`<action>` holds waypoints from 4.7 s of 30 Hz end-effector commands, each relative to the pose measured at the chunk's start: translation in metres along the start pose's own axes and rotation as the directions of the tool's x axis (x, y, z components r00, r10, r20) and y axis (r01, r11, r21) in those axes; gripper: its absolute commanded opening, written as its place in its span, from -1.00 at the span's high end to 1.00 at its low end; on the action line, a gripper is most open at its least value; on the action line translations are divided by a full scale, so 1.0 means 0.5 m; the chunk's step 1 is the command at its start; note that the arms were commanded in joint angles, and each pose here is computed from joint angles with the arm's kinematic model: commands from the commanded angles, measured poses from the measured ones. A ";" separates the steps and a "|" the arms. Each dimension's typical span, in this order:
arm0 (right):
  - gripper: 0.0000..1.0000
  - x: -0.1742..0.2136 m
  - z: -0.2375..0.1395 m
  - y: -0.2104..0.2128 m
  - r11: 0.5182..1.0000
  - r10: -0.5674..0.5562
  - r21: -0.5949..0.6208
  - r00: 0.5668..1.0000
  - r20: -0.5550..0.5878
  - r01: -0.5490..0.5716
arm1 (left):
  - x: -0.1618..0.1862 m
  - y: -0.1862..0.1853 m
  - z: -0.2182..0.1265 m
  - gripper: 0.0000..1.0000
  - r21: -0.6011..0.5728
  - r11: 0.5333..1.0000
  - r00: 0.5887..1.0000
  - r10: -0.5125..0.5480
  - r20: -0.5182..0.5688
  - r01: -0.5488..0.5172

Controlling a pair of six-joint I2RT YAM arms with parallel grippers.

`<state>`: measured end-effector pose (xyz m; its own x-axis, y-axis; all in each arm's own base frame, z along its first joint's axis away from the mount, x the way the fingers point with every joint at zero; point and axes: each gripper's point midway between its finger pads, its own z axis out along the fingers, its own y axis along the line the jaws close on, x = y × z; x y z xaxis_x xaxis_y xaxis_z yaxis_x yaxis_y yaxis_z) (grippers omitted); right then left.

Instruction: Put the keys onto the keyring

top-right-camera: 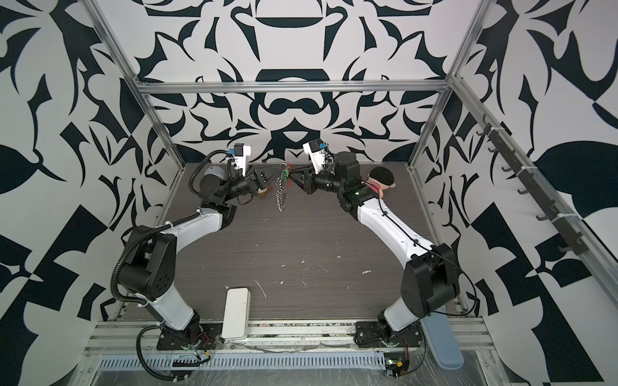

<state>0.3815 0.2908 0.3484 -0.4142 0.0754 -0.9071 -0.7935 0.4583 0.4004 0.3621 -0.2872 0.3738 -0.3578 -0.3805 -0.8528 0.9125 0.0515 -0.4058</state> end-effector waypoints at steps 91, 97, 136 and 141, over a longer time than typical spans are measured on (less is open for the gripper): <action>0.12 -0.047 0.001 0.054 0.992 -0.124 0.027 0.991 0.039 0.123 | -0.042 -0.028 0.015 1.00 -0.085 0.985 0.969 0.164 0.183 -0.151; 0.16 -0.035 -0.001 0.058 0.989 -0.146 0.005 0.989 0.028 0.146 | -0.050 -0.038 0.006 1.00 -0.085 0.984 0.968 0.172 0.185 -0.159; 1.00 -0.006 0.007 0.056 0.990 -0.102 -0.099 0.994 -0.026 0.099 | -0.070 -0.054 0.007 1.00 -0.043 0.987 0.966 0.162 0.200 -0.156; 1.00 0.024 0.025 0.074 0.981 -0.059 -0.189 0.993 -0.107 0.038 | -0.073 -0.059 0.010 1.00 -0.021 0.986 0.963 0.165 0.213 -0.165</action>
<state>0.3634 0.3111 0.3427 -0.4079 -0.0180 -0.9128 -0.8527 0.3649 0.3739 0.3652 -0.2863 0.3766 -0.2591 -0.4933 -0.8303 0.9072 0.1706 -0.3845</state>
